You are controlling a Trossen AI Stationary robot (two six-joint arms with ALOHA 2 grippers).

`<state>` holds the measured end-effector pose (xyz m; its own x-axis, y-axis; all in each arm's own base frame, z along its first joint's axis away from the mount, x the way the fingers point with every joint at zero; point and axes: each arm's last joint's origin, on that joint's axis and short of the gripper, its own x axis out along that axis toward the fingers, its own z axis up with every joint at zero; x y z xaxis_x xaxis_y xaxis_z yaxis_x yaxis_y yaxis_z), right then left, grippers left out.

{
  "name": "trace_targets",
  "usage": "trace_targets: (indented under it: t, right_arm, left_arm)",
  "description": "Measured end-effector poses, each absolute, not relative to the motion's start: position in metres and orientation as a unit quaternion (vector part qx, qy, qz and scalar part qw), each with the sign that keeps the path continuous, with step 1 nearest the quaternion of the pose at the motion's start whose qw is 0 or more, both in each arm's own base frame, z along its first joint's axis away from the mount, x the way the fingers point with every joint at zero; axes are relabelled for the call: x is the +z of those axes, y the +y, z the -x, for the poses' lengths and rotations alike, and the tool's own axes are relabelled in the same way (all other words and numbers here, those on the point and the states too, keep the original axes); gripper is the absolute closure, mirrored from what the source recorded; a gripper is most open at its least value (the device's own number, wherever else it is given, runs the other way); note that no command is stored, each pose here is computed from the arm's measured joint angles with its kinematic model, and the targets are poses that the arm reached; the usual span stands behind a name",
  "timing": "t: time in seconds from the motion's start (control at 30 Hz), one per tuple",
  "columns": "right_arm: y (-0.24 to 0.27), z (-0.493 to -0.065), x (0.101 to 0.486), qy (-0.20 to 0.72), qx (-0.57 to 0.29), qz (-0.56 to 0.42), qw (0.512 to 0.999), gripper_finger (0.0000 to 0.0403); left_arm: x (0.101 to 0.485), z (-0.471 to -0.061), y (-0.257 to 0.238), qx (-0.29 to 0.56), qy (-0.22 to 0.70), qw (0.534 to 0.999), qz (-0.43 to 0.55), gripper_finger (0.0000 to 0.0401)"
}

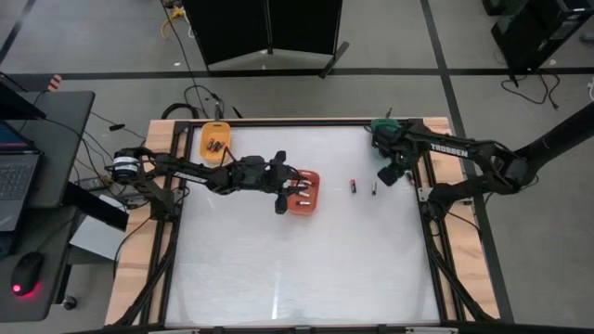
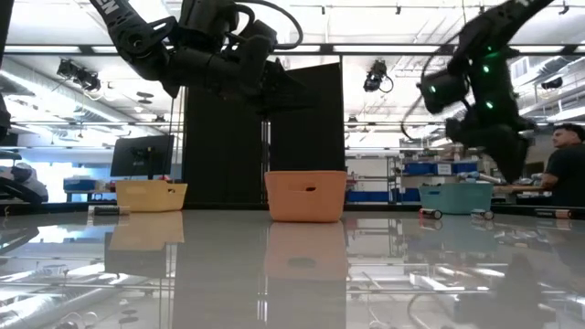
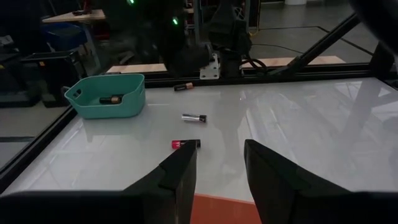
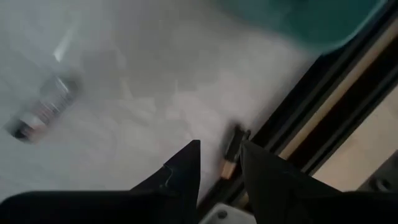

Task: Sort batteries
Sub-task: Put the black-brown battery into the green bin

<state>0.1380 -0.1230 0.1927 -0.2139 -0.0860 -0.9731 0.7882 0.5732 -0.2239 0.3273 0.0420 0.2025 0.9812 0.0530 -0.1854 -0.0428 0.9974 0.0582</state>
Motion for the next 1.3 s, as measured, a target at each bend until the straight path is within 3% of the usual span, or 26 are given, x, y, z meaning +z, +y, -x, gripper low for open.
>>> trace_targets:
  t: [0.17,0.8,1.3]
  right_arm:
    - [-0.12,-0.128,0.166,0.706,-0.37,-0.274,0.538,0.0277]
    - [-0.146,-0.12,0.139,0.735,-0.393,-0.316,0.452,0.0273]
    - [-0.146,-0.127,0.13,0.738,-0.337,-0.345,0.472,0.0293]
  left_arm:
    - [0.203,-0.327,0.042,0.024,0.092,0.995,-0.027,0.0258]
    - [0.203,-0.327,0.042,0.024,0.089,0.995,-0.028,0.0258]
    - [0.203,-0.327,0.042,0.024,0.09,0.995,-0.027,0.0258]
